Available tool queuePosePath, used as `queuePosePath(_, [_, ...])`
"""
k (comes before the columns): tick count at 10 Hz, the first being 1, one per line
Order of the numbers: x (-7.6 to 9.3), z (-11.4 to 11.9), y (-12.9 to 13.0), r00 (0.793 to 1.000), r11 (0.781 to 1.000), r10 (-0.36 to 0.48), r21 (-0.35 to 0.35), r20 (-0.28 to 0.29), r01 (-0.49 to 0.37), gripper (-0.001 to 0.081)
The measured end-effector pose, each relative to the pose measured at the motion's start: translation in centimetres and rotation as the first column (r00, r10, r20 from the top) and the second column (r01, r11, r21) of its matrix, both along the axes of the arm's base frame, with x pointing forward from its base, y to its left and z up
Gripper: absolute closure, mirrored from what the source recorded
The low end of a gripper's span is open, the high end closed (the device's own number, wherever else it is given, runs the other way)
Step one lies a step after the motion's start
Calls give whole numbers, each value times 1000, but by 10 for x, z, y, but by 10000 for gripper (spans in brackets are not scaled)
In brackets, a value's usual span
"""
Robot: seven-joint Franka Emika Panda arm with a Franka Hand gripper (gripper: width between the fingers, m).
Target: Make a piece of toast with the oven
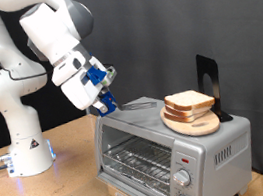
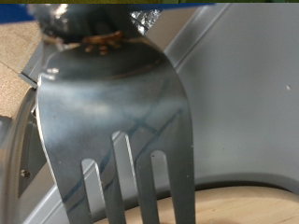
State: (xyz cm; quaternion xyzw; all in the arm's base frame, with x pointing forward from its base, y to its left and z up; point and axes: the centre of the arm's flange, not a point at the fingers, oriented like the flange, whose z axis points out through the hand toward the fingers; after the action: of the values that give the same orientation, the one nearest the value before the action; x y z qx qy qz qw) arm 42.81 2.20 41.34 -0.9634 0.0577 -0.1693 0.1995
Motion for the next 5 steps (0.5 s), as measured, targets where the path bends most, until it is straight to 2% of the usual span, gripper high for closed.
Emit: queuePosePath(5, [6, -4, 11, 1000, 1000, -5, 0, -1, 5, 446])
